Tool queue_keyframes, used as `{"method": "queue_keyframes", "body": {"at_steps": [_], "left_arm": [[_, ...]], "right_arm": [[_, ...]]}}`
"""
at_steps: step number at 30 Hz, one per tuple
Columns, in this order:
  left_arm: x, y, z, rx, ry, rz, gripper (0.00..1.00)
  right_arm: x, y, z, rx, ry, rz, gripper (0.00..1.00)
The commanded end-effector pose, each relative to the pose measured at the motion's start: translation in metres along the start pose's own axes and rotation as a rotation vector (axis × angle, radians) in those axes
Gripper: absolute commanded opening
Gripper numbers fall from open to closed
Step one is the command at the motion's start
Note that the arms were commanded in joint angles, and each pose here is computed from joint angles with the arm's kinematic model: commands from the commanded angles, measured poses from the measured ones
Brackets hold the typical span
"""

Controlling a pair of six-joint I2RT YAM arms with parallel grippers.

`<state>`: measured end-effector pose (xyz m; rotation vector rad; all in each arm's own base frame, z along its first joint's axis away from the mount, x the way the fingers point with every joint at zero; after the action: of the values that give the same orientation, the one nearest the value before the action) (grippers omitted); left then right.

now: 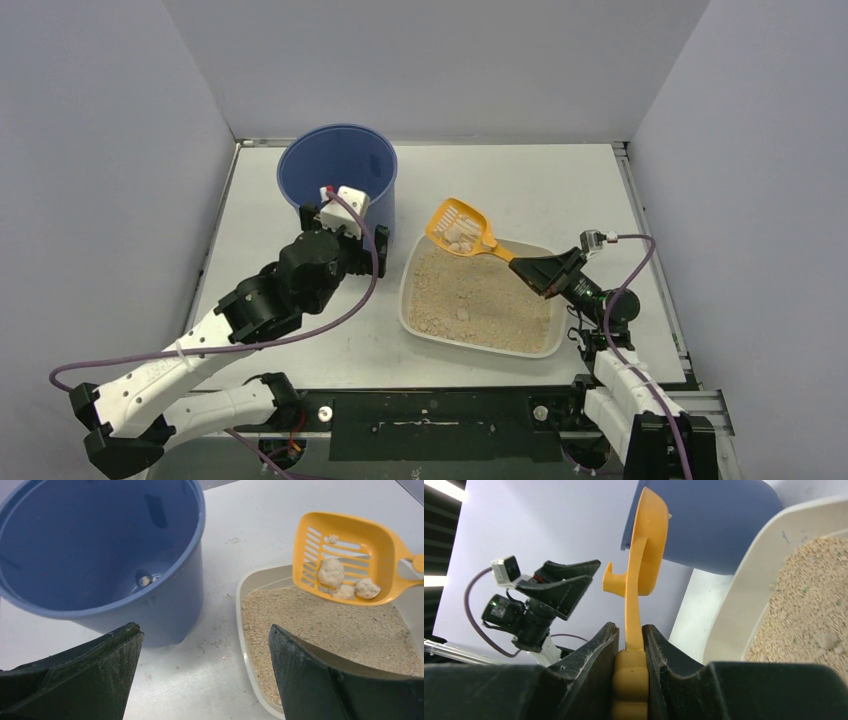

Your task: Clean the litter box

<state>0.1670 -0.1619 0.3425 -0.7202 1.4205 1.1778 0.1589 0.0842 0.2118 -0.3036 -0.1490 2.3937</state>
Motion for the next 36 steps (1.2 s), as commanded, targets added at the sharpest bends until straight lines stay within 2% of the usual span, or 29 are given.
{"method": "queue_keyframes", "body": {"at_steps": [1, 9, 16, 21, 25, 36], "left_arm": [[-0.008, 0.014, 0.021, -0.103, 0.049, -0.158, 0.95], [0.003, 0.037, 0.043, -0.149, 0.118, -0.28, 0.95], [0.012, 0.046, 0.052, -0.175, 0.164, -0.317, 0.95], [0.014, 0.046, 0.058, -0.203, 0.169, -0.32, 0.95], [0.014, 0.045, 0.066, -0.243, 0.198, -0.328, 0.95], [0.015, 0.051, 0.088, -0.321, 0.302, -0.386, 0.95]], "right_arm": [[-0.015, -0.025, 0.027, -0.051, 0.114, -0.029, 0.0], [-0.033, -0.076, 0.062, -0.085, 0.203, -0.001, 0.0], [-0.043, -0.128, 0.09, -0.121, 0.278, 0.055, 0.0], [-0.048, -0.172, 0.102, -0.106, 0.338, 0.149, 0.0], [-0.052, -0.203, 0.1, -0.036, 0.388, 0.21, 0.0], [-0.068, -0.261, 0.098, 0.17, 0.734, 0.322, 0.0]]}}
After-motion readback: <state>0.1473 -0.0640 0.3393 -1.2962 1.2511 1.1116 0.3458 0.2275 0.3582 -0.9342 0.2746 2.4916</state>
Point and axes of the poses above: each gripper's point midway between its finger pads, its own y axis back along the fingers, its own z axis along the line the jaws close on, x = y × z, the point moved 9 cm from there along y, back along the fingers, and after that the axes turned 5 degrees about -y, right-handed, at the moved point
